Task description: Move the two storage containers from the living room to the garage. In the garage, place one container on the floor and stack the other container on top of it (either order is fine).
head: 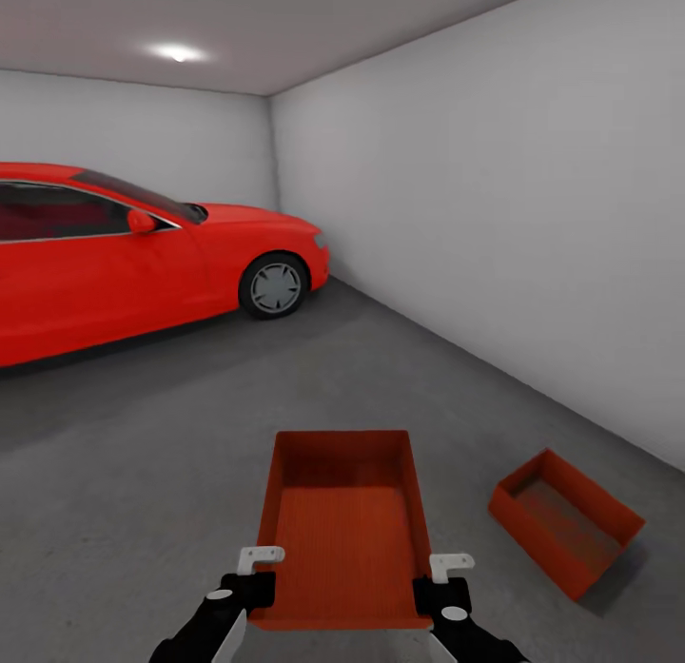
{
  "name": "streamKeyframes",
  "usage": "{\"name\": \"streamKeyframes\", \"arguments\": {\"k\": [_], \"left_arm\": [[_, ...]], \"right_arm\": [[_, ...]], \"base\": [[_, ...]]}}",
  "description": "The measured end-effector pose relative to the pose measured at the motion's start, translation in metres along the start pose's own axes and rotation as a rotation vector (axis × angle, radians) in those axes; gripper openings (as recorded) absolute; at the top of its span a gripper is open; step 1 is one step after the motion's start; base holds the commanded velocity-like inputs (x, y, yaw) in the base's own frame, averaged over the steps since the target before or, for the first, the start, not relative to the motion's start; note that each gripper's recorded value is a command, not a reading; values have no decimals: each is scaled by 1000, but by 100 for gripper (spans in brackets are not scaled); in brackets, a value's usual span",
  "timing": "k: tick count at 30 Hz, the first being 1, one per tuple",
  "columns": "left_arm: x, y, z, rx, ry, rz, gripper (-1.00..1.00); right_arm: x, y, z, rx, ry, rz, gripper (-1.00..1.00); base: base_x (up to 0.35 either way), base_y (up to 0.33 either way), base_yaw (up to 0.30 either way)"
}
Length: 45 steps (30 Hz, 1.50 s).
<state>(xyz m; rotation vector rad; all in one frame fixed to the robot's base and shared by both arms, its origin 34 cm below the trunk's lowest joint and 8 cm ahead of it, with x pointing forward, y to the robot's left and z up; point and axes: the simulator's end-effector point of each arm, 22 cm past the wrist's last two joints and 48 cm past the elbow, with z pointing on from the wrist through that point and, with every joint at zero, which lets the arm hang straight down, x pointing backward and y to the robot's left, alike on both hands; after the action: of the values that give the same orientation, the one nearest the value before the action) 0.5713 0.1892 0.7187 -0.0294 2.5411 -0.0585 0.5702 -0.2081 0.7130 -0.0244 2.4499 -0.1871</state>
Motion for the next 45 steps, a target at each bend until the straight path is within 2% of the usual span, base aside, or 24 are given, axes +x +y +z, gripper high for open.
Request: {"name": "streamKeyframes", "arguments": {"k": [21,45], "left_arm": [[-3,0,0,0,-5,0,-100],[3,-1,0,0,5,-1,-100]], "right_arm": [[-3,0,0,0,-5,1,-100],[3,-1,0,-1,5,-3,-100]], "base": [[3,0,-288],[306,0,-288]]}}
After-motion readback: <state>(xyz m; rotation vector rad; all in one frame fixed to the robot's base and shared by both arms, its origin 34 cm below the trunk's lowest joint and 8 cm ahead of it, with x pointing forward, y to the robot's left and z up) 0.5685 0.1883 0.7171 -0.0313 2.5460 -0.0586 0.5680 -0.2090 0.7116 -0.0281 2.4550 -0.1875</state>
